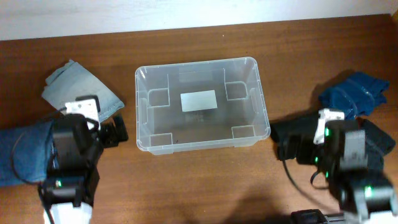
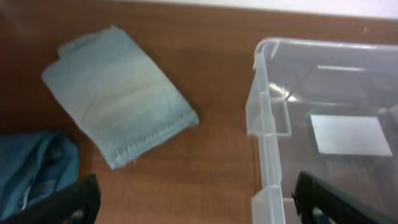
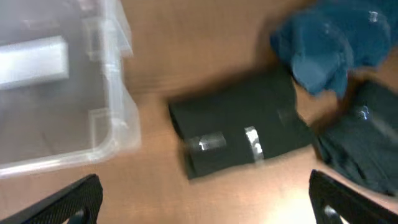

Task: Pack container
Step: 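Reach the right gripper to the black taped bundle and grasp it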

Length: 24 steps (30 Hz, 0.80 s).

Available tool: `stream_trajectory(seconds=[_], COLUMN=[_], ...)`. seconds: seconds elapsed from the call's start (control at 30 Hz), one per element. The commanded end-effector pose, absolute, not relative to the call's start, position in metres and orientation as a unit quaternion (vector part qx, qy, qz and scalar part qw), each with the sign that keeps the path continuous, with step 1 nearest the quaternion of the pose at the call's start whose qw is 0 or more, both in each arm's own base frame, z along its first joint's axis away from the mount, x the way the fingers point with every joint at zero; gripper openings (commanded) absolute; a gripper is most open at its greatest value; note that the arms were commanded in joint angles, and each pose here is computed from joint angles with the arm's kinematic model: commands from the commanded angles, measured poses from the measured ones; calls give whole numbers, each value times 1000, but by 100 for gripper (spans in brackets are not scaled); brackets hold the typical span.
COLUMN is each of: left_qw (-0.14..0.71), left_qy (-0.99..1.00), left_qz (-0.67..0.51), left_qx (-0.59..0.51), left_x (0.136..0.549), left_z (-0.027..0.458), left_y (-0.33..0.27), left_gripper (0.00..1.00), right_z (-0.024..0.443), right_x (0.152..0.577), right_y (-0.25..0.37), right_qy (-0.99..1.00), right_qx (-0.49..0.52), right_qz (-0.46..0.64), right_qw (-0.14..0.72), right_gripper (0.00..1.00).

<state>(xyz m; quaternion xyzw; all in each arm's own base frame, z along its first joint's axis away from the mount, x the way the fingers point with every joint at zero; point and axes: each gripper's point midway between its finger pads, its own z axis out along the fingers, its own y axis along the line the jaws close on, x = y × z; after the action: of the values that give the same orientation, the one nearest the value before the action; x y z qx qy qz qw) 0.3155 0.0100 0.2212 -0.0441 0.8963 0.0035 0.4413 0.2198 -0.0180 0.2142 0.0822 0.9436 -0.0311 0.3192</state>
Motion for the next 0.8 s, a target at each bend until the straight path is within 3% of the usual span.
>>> stream_trajectory(seconds=[0.0,0.23,0.4,0.53,0.77], left_qw=[436,429,428,431,431], left_qy=[899,902,902,901,901], left_qz=[8,9,9,8,8], left_qx=[-48,-48,-48,-48,-48], left_x=[325,326,326,327,327], left_z=[230,226,226,227,228], left_y=[11,12,12,12,11], left_gripper=[100,99,99,100,99], right_z=[223,203,162,124,61], right_x=[227,225,210,209,214], right_y=[-41,-72,-99,-95,-87], right_qy=[951,950,919,884,846], right_qx=[110,190,301,343,362], right_qz=[-62,41,121,219,282], right_qw=[282,246,225,229,270], right_gripper=[99,99,99,98,98])
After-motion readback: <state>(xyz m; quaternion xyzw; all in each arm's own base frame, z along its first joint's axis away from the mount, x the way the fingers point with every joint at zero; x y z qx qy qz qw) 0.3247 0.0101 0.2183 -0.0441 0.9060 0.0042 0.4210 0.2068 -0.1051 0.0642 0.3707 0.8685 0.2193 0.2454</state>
